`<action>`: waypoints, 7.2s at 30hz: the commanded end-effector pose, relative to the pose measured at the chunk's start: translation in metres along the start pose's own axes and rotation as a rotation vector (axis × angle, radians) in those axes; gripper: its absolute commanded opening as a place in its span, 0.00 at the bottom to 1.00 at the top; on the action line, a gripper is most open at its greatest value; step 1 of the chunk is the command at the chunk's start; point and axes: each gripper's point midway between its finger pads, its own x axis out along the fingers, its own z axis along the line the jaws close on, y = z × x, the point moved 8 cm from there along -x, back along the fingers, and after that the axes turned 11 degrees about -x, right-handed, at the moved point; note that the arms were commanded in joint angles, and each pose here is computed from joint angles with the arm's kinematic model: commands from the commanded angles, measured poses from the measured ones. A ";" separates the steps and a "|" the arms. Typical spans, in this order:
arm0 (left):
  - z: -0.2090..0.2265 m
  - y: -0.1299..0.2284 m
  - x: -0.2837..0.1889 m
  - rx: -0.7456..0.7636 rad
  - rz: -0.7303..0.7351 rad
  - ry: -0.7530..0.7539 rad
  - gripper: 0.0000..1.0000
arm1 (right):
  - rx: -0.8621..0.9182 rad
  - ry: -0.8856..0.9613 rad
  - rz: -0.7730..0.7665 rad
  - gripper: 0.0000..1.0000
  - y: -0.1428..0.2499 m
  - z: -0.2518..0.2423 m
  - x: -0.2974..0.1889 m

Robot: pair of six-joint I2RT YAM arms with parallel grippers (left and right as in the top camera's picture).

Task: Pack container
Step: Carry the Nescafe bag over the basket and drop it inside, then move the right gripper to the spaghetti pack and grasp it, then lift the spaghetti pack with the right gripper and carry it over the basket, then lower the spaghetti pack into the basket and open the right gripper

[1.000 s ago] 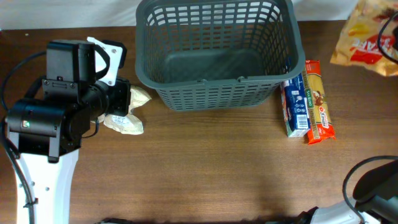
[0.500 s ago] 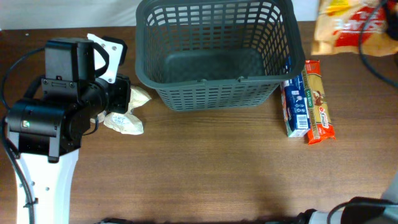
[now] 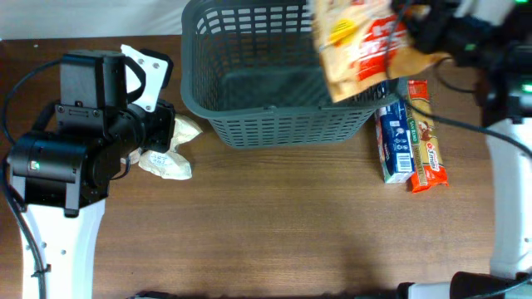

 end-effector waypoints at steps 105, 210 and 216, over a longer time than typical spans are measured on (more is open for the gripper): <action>0.011 0.003 0.001 0.015 0.026 -0.105 0.31 | 0.584 0.693 0.943 0.04 0.241 -0.254 -0.033; 0.008 0.008 0.001 0.015 0.056 -0.076 0.33 | -1.115 -0.085 0.707 0.04 0.134 0.016 0.196; 0.008 0.008 0.001 0.016 0.053 -0.079 0.36 | -1.181 0.032 0.703 0.04 0.123 0.006 0.199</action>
